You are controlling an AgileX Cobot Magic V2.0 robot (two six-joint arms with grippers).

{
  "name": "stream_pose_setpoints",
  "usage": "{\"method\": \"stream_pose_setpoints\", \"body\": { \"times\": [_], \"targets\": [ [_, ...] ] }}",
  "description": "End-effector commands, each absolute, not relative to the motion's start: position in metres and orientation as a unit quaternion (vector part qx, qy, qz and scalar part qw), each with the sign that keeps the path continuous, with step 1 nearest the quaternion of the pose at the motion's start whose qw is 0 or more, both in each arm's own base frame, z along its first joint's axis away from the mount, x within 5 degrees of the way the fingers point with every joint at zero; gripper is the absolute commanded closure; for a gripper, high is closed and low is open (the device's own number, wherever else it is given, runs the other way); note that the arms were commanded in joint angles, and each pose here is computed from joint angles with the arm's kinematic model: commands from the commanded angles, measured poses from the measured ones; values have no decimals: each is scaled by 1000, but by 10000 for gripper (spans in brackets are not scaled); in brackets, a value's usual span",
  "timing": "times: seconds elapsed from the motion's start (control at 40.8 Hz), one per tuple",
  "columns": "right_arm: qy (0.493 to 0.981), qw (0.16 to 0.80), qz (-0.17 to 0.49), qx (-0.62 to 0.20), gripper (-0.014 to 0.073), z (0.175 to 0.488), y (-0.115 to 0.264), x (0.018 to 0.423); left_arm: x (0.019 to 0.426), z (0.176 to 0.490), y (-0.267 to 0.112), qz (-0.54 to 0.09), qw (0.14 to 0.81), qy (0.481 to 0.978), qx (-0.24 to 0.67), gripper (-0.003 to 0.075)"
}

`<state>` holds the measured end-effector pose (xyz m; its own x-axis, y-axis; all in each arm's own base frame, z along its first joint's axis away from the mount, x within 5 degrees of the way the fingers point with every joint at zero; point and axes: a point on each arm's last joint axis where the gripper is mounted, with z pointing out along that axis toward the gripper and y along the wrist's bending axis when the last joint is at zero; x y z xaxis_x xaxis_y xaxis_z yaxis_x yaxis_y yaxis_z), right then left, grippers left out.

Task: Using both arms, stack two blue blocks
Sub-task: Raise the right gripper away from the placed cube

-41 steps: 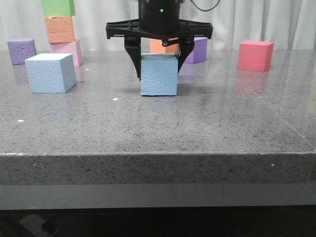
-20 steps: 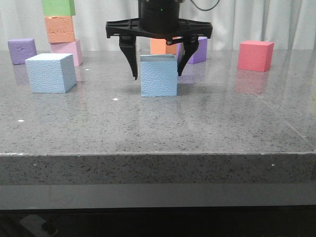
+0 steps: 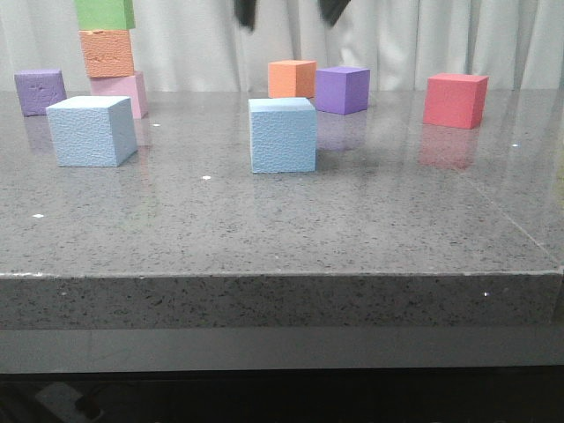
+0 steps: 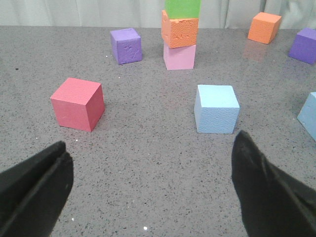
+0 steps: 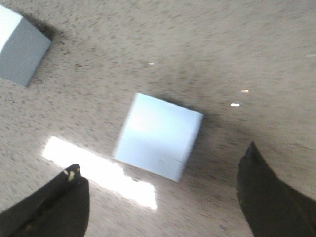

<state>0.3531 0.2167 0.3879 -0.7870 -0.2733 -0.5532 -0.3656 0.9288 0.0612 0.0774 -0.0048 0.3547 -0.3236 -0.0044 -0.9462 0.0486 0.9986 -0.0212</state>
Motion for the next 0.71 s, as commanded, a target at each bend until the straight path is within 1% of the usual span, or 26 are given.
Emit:
{"method": "stream_pose_setpoints", "body": {
  "times": [0.0, 0.098, 0.122, 0.147, 0.196, 0.318, 0.441, 0.686],
  "targets": [
    [929, 316, 78, -178, -18, 428, 181, 328, 81, 369, -5, -29, 619, 785, 10, 83],
    [919, 335, 81, -191, -18, 432, 161, 313, 81, 369, -5, -29, 619, 785, 10, 83],
    [913, 349, 84, -195, -18, 437, 155, 307, 81, 369, -5, -29, 619, 785, 10, 83],
    [911, 349, 88, -199, -18, 434, 151, 302, 81, 369, -5, -29, 619, 785, 10, 83],
    [902, 367, 100, -207, -18, 439, 139, 288, 81, 369, -5, -29, 619, 785, 10, 83],
    [878, 407, 131, -218, -18, 437, 116, 258, 81, 369, -5, -29, 619, 785, 10, 83],
    [861, 431, 148, -225, -18, 427, 97, 222, 81, 369, -5, -29, 619, 785, 10, 83],
    [839, 469, 135, -240, -18, 398, 76, 165, 81, 369, -5, -29, 619, 785, 10, 83]
  ]
}}
